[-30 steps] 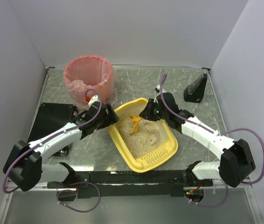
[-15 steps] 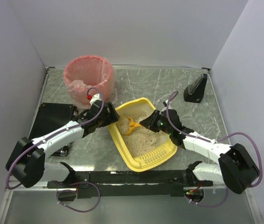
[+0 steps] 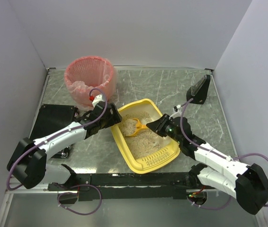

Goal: Clean the litter box

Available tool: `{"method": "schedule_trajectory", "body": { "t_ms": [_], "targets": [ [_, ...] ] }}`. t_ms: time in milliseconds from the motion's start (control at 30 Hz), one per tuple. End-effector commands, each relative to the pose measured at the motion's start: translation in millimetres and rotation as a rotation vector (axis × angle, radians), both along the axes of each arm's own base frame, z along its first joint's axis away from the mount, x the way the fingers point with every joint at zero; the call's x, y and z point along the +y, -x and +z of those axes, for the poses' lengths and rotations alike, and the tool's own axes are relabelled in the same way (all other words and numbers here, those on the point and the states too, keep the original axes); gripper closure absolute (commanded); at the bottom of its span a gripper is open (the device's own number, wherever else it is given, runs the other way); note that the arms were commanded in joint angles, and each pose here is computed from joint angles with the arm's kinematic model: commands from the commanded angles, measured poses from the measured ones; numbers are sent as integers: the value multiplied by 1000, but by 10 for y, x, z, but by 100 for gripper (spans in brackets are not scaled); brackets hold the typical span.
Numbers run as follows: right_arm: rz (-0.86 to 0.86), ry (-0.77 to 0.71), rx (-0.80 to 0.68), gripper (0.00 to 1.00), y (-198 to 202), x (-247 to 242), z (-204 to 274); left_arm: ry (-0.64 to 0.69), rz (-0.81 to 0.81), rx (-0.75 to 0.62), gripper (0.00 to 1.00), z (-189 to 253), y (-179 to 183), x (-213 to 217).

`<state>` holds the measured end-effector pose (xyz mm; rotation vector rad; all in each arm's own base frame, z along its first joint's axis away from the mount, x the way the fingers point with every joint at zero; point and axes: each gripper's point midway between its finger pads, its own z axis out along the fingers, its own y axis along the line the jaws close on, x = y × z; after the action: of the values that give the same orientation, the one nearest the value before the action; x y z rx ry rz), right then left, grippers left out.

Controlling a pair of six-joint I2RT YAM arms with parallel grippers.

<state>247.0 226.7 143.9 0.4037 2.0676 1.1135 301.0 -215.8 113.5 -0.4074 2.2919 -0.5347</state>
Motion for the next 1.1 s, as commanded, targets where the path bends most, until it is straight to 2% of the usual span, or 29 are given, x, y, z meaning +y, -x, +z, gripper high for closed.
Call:
{"method": "schedule_trajectory", "body": {
  "t_ms": [0, 600, 933, 1067],
  "targets": [
    [-32, -126, -87, 100, -75, -66, 323, 51, 2, 65, 26, -22, 159, -66],
    [-57, -294, -285, 100, 80, -477, 942, 75, -10, 49, 25, 50, 115, -65],
    [-13, -391, -271, 100, 135, -609, 896, 68, -49, 28, 26, 84, 68, -87],
    [-36, -362, -291, 100, 100, -805, 853, 63, -71, 20, 28, 103, 22, -102]
  ]
}}
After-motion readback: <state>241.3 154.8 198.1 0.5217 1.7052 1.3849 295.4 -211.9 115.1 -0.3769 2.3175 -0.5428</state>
